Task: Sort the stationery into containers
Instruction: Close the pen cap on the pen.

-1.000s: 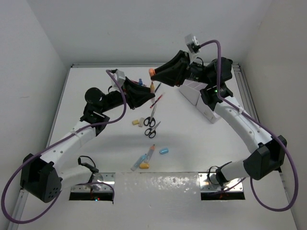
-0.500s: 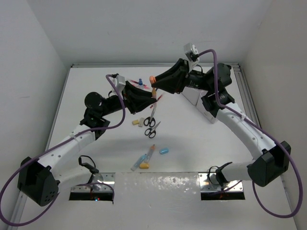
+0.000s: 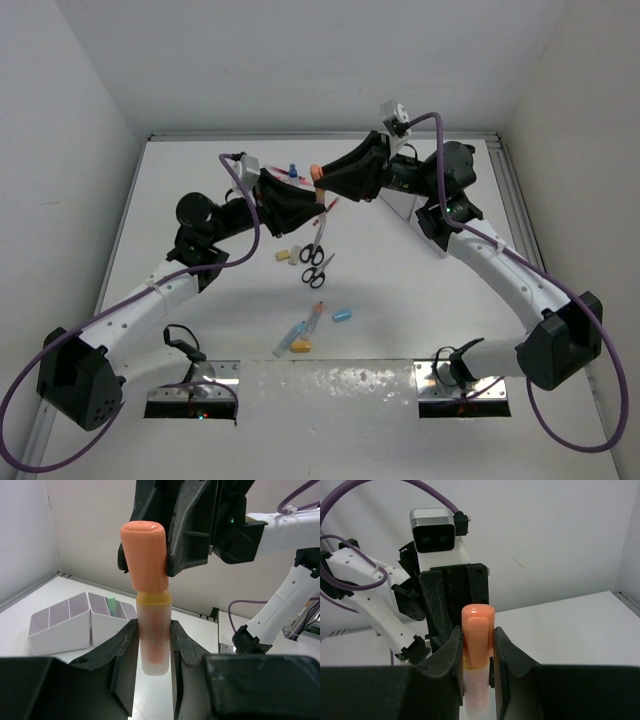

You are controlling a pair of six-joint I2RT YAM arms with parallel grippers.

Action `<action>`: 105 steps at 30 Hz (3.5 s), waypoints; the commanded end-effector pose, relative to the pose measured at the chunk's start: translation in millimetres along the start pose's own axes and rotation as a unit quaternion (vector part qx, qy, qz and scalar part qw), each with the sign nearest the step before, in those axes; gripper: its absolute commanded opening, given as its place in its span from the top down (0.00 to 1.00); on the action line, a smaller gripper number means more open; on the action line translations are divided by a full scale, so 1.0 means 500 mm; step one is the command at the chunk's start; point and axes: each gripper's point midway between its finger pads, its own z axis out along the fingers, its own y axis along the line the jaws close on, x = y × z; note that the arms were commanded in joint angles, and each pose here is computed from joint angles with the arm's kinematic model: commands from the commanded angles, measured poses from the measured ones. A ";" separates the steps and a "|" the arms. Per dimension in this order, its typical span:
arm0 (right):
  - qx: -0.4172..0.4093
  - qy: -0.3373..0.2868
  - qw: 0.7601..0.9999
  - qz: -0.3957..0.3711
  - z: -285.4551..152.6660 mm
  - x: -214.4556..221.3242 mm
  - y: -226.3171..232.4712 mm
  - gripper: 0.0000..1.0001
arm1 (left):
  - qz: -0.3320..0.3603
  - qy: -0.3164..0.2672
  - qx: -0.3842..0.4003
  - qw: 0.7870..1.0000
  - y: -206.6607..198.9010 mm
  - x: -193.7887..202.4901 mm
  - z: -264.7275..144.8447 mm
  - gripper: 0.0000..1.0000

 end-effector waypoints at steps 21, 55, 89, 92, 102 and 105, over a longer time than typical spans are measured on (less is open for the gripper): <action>-0.077 0.052 0.991 0.091 -0.007 0.148 0.040 1.00 | 0.123 -0.153 0.045 0.980 -0.054 -0.219 -0.037 1.00; 0.003 0.185 0.968 0.169 -0.052 0.435 0.012 1.00 | 0.165 -0.136 0.044 0.976 -0.037 -0.219 -0.068 1.00; 0.033 0.227 0.973 0.012 -0.039 0.272 -0.034 0.41 | 0.177 0.034 0.028 0.983 0.033 -0.024 -0.085 1.00; 0.050 0.239 0.969 -0.027 -0.050 0.247 -0.044 0.40 | 0.179 0.054 0.026 0.982 0.041 -0.008 -0.089 1.00; 0.021 0.248 0.966 -0.074 -0.014 0.222 -0.028 0.39 | 0.163 0.077 0.053 0.982 0.026 0.019 -0.087 1.00; 0.013 0.250 0.965 -0.080 -0.008 0.223 -0.026 0.38 | 0.159 0.083 0.057 0.982 0.023 0.024 -0.089 1.00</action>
